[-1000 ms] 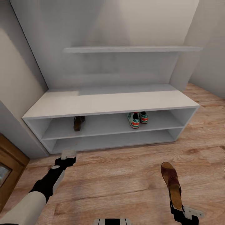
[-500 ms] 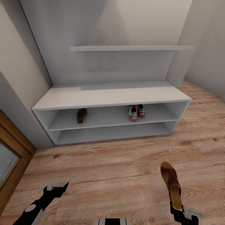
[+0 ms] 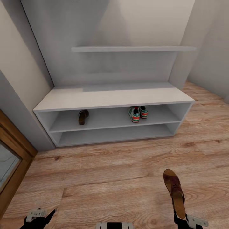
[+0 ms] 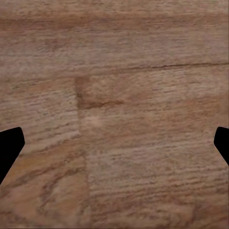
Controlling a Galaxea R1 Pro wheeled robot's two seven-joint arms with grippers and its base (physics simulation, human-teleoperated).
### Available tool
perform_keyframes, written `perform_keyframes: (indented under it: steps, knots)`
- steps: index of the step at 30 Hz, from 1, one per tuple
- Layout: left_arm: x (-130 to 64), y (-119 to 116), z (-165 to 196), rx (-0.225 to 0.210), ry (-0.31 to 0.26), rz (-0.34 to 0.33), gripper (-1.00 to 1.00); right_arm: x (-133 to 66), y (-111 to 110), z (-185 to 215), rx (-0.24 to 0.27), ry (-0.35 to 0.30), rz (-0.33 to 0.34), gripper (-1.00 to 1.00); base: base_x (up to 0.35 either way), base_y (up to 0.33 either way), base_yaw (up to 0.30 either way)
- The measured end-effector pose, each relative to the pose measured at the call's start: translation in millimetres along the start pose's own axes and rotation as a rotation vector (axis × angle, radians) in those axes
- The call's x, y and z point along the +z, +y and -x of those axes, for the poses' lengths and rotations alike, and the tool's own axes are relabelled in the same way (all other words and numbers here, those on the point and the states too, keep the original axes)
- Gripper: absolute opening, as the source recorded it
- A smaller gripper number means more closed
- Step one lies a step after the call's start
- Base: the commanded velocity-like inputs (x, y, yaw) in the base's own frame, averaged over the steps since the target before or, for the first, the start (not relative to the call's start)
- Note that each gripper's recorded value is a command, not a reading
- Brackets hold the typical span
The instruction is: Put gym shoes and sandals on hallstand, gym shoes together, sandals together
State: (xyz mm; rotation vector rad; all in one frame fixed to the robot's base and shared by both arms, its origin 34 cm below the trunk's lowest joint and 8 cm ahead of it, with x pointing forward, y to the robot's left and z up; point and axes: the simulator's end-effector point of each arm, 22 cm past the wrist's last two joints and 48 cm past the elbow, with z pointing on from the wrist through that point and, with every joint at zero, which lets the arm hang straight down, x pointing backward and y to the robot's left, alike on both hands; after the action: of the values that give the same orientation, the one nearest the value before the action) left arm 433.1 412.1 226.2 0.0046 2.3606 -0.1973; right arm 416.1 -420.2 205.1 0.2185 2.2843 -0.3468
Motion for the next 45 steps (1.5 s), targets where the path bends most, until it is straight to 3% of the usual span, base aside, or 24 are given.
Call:
perform_keyframes:
  steps: [12, 33, 45]
  knots:
    - [-13.2, 7.2, -13.9, -0.015, -0.003, 0.021, 1.00, 0.3, 0.1, 0.7, 0.004, -0.002, -0.004, -1.00, -0.054, 0.030, 0.008]
    - [-13.2, 6.0, -14.0, -0.017, -0.004, 0.019, 1.00, 0.2, -0.1, 1.0, 0.003, -0.003, -0.004, -1.00, -0.024, 0.025, 0.258]
    - [-13.1, 5.9, -13.7, -0.016, -0.005, 0.019, 1.00, 0.1, 0.8, 1.1, 0.003, -0.004, -0.002, -1.00, 0.000, 0.000, 0.056]
